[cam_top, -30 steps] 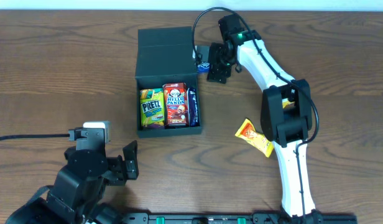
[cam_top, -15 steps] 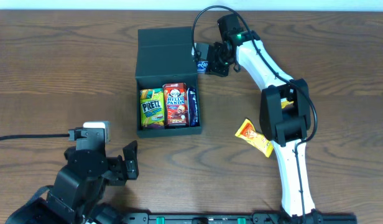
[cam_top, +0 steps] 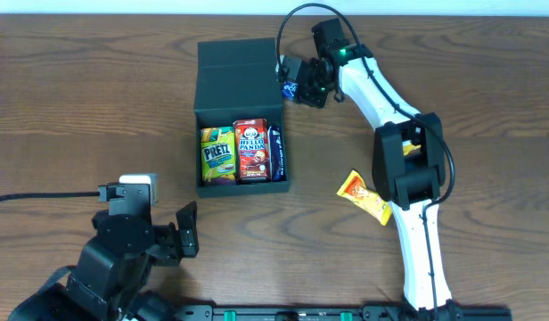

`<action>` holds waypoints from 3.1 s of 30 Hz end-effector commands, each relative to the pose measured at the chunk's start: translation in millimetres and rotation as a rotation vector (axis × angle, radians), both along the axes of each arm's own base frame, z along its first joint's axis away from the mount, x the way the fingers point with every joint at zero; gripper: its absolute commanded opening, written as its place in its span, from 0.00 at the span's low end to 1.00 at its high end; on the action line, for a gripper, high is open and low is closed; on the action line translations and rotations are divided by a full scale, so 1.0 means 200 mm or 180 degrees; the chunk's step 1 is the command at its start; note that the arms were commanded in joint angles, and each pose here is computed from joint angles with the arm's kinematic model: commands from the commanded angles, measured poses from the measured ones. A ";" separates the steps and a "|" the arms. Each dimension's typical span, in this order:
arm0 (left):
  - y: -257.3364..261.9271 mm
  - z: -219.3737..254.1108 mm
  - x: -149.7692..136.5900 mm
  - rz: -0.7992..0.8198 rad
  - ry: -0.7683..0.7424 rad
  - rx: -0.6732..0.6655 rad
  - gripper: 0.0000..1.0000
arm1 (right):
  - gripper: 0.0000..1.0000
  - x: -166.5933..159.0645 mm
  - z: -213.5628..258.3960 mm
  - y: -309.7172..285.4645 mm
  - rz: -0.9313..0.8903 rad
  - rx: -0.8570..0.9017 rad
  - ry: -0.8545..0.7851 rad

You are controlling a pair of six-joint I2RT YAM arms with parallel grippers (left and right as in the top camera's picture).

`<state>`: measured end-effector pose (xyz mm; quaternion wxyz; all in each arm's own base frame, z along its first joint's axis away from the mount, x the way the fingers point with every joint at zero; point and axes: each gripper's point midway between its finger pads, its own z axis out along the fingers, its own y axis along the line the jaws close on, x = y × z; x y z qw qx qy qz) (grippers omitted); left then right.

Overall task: Pack container
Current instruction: 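Grasp the blue Eclipse tin behind the box with the right gripper, then lift the Eclipse tin over the box and lower it beside the Dairy Milk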

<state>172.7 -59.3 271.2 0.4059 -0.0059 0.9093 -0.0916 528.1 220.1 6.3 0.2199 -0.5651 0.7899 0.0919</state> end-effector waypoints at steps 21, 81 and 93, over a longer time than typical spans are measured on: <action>0.00 0.01 0.00 0.0027 -0.0006 -0.0034 0.95 | 0.01 -0.02 0.67 -0.02 -0.2032 0.0817 0.0561; 0.00 0.01 0.00 0.0027 -0.0006 -0.0034 0.95 | 0.01 -0.71 0.40 0.38 -0.3861 -0.0129 0.0348; 0.00 0.01 0.00 0.0027 -0.0006 -0.0034 0.95 | 0.01 -0.69 0.39 0.40 -0.3783 -0.0084 0.0322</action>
